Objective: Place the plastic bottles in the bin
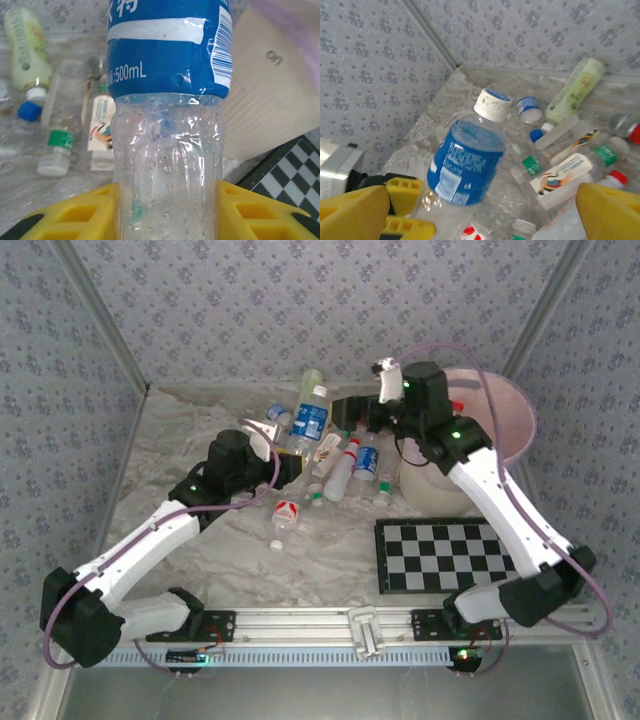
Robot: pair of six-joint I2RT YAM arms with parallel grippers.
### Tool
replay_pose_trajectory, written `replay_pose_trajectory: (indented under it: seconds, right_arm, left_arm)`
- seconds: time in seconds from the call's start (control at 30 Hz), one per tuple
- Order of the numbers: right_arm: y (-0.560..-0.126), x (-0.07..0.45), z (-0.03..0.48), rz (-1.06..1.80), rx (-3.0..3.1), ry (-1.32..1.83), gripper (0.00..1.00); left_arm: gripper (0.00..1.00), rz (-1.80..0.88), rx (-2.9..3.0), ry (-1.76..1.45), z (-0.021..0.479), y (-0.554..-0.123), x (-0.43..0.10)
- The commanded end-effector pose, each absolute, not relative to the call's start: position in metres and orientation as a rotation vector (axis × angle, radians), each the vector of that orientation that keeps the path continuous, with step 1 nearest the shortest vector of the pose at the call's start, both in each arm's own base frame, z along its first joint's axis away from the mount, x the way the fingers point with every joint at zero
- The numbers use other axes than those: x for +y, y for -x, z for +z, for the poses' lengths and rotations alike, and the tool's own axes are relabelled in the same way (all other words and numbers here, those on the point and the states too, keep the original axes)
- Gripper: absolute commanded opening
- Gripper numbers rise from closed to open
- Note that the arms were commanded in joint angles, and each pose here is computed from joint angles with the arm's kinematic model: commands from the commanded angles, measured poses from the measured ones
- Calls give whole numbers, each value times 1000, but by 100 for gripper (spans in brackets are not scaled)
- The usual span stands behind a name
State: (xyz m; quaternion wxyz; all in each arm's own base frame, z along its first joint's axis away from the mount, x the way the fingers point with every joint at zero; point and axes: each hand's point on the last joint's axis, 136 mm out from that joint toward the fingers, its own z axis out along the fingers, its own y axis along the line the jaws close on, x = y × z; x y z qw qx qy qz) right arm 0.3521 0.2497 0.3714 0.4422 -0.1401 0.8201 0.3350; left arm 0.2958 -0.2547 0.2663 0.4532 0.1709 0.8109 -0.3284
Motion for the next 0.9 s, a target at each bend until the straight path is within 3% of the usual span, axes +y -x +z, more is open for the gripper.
replay_pose_trajectory:
  seconds: [0.0,0.37,0.67,0.8,0.87]
  right_arm:
    - [-359,263,381,905,2025,331,98]
    - [-373,285,343,1078,2153,253,83]
    - [-377,285,344,1108,2149,228,57]
    - [-378,279,349,1084,2137,218,51]
    - [-379,274,354,1067,2125,215,48]
  left_arm:
    - [44,-893,1833,-478,302,-287,-269]
    - [44,-898,1836,-491,296,-288,-281]
    - [44,-877,1858,-493,290,-293,-285]
    - [46,-881,1862,-493,288,-293,-286]
    - [52,-880,1871,-494,287,-292,-286]
